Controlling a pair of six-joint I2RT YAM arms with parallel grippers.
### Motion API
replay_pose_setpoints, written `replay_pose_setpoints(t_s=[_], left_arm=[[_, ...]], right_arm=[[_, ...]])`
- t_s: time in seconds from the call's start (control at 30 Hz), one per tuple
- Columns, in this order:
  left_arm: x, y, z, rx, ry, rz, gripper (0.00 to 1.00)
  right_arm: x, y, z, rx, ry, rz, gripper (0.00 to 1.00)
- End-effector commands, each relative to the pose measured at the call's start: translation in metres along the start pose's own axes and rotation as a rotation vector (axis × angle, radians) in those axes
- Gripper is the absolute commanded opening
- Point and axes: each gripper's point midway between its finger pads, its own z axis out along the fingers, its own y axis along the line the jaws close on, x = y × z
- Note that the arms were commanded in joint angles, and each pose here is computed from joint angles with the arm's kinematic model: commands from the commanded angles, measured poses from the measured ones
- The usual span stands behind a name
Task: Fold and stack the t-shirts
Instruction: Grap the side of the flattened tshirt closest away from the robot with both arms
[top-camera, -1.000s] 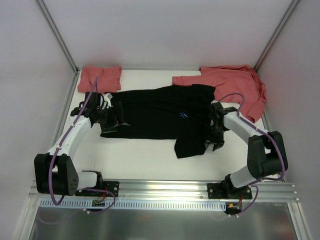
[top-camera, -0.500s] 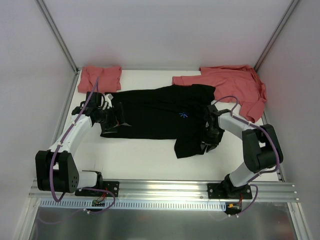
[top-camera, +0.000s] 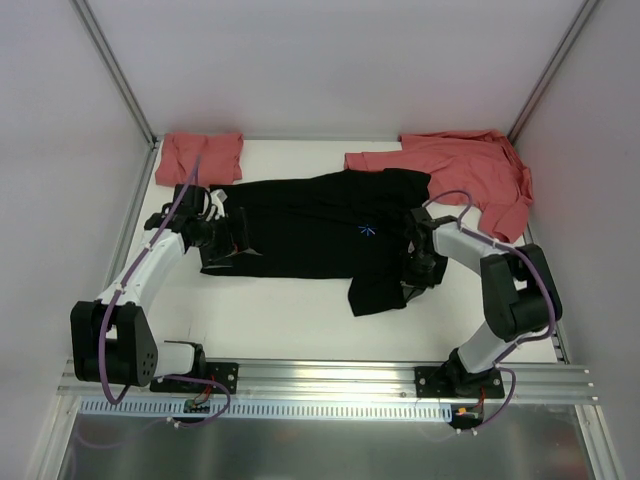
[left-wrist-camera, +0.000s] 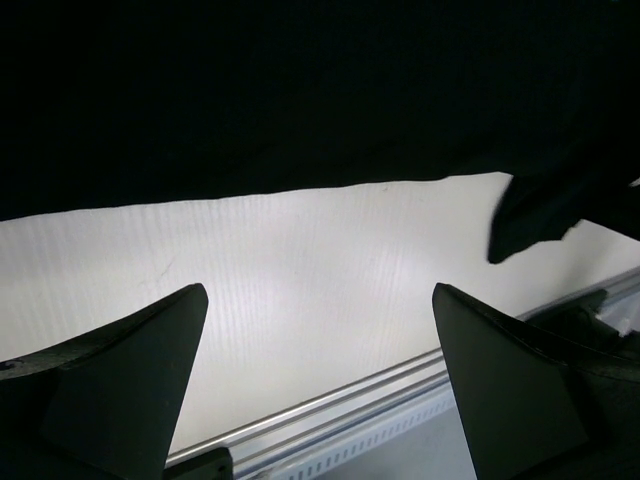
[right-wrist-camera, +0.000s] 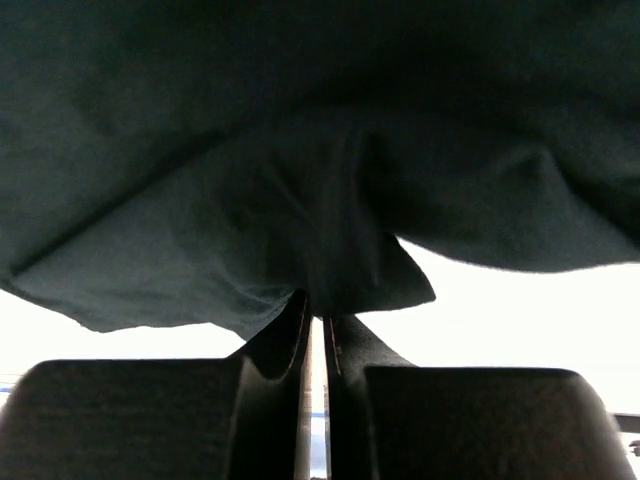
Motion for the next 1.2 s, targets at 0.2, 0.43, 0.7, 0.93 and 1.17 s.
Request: replay_pose_setpoints(t_s=[0.2, 0.43, 0.7, 0.93, 1.17], left_arm=[[0.017, 0.088, -0.019, -0.464, 0.019, 0.100, 0.99], [-0.007, 0.113, -0.019, -0.608, 0.013, 0.100, 0.99], [-0.019, 0.133, 0.001, -0.646, 0.025, 0.040, 0.99], [-0.025, 0.134, 0.022, -0.525, 0.008, -0.026, 0.99], [-0.025, 0.131, 0.041, -0.412, 0.025, -0.092, 0.98]], right_arm=[[-0.005, -0.001, -0.051, 0.010, -0.112, -0.044, 0.01], [-0.001, -0.004, -0.058, 0.021, -0.105, -0.058, 0.01], [0.006, -0.011, -0.063, 0.041, -0.101, -0.065, 0.00], [0.007, -0.017, -0.068, 0.049, -0.111, -0.061, 0.01], [0.008, -0.021, -0.068, 0.050, -0.105, -0.053, 0.01]])
